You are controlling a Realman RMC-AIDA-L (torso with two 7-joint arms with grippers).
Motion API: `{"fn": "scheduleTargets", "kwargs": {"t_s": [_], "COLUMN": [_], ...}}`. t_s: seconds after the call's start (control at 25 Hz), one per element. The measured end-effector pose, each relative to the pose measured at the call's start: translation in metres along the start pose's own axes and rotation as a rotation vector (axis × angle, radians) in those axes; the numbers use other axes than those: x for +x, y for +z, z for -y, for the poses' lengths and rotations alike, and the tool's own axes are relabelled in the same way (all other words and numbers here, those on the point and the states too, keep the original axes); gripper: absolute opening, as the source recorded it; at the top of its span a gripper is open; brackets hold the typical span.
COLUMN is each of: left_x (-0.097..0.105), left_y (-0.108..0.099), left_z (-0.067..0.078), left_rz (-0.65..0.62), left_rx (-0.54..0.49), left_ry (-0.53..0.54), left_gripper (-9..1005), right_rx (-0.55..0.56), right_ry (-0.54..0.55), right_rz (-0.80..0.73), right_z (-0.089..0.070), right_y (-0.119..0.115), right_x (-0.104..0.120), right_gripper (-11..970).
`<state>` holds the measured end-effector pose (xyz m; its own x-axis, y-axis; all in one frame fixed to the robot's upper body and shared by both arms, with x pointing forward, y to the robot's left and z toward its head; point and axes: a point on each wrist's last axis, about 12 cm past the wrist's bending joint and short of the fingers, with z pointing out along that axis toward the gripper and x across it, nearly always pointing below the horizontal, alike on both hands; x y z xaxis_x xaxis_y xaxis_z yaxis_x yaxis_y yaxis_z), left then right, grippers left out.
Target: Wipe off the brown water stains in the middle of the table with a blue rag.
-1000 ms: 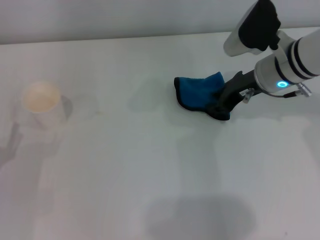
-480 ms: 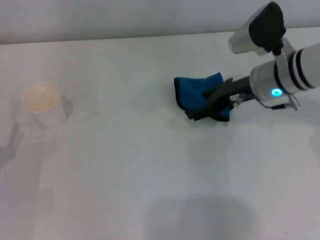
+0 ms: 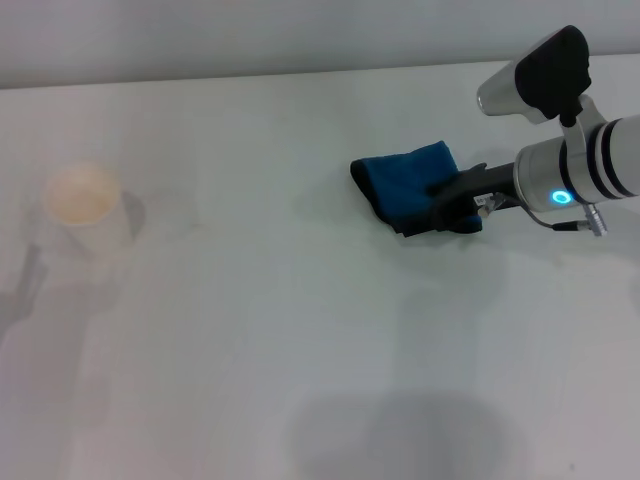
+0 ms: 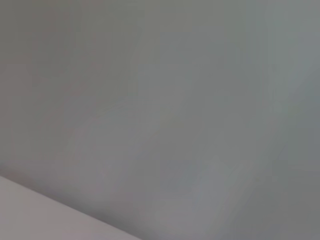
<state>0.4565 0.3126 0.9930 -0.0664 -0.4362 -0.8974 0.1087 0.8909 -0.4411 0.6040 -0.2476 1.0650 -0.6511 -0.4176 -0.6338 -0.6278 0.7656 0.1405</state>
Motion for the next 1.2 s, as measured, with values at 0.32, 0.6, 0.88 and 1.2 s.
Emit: {"fn": "scheduleTargets", "kwargs": {"t_s": [0.32, 0.6, 0.88, 1.2], "left_x": [0.000, 0.000, 0.000, 0.002], "left_y": [-0.002, -0.003, 0.000, 0.003], "left_z": [-0.002, -0.002, 0.000, 0.006], "left_rz": [-0.006, -0.011, -0.014, -0.044], "left_rx": [-0.002, 0.003, 0.016, 0.066], "left_ry": [0.000, -0.004, -0.016, 0.001], "left_gripper": [887, 887, 887, 887], "right_rx": [0.001, -0.081, -0.109, 0.152], "right_ry": [0.071, 0.198, 0.465, 0.694], "right_rz": [0.043, 0.224, 0.695, 0.962], "right_z": [0.011, 0.026, 0.047, 0.063], "right_y": [-0.012, -0.047, -0.083, -0.092], "right_x": [-0.001, 0.002, 0.038, 0.111], "right_gripper": [875, 874, 872, 871]}}
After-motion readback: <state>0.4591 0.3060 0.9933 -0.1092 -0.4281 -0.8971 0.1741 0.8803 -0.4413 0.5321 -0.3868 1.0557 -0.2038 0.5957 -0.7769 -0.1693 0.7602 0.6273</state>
